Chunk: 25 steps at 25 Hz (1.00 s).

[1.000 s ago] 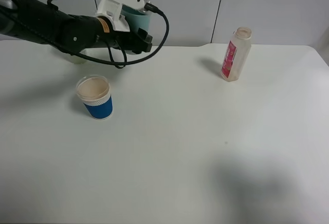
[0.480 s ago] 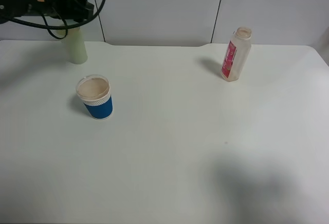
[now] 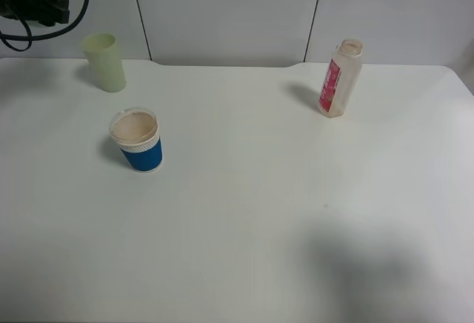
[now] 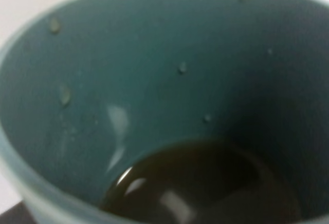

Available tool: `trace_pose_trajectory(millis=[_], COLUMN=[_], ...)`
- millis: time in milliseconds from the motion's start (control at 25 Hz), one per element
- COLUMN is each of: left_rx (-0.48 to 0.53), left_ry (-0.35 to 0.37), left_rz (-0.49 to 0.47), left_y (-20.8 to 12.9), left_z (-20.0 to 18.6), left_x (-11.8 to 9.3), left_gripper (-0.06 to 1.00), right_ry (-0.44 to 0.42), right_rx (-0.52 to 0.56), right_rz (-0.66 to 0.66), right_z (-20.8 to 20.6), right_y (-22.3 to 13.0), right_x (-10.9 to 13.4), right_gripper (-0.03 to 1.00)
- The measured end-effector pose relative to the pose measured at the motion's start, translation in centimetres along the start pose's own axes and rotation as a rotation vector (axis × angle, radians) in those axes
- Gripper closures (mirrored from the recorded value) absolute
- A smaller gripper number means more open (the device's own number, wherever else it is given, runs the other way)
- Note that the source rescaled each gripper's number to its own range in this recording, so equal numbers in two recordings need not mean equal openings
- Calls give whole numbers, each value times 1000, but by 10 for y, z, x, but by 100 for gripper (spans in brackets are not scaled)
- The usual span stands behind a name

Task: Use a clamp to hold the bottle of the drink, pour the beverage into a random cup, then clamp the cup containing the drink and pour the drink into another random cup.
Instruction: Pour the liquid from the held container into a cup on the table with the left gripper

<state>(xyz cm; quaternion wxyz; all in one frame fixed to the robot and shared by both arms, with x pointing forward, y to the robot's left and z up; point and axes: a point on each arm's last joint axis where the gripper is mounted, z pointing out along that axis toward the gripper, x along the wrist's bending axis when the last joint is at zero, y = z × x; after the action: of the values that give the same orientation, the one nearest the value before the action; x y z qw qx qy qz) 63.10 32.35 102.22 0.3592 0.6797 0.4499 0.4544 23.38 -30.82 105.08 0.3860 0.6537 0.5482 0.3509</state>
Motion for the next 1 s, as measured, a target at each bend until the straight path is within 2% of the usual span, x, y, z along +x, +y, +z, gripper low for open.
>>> trace_pose_trajectory(millis=[360,560,800,1000], left_rx=[-22,-35,-5,-36], left_ry=[52,44,21,35], left_rz=[30,57,118,140], left_y=[-10,-20,-39,-33], left_z=[-6,1,18,35], left_x=[32,36,34,42], left_gripper=[94,94,94,94], right_ry=[0,0,0,0], right_rx=[0,0,0,0], right_rz=[0,0,0,0], right_z=[0,0,0,0], right_y=[0,0,0,0], right_x=[0,0,0,0], right_gripper=[-3,-3,-3,-3])
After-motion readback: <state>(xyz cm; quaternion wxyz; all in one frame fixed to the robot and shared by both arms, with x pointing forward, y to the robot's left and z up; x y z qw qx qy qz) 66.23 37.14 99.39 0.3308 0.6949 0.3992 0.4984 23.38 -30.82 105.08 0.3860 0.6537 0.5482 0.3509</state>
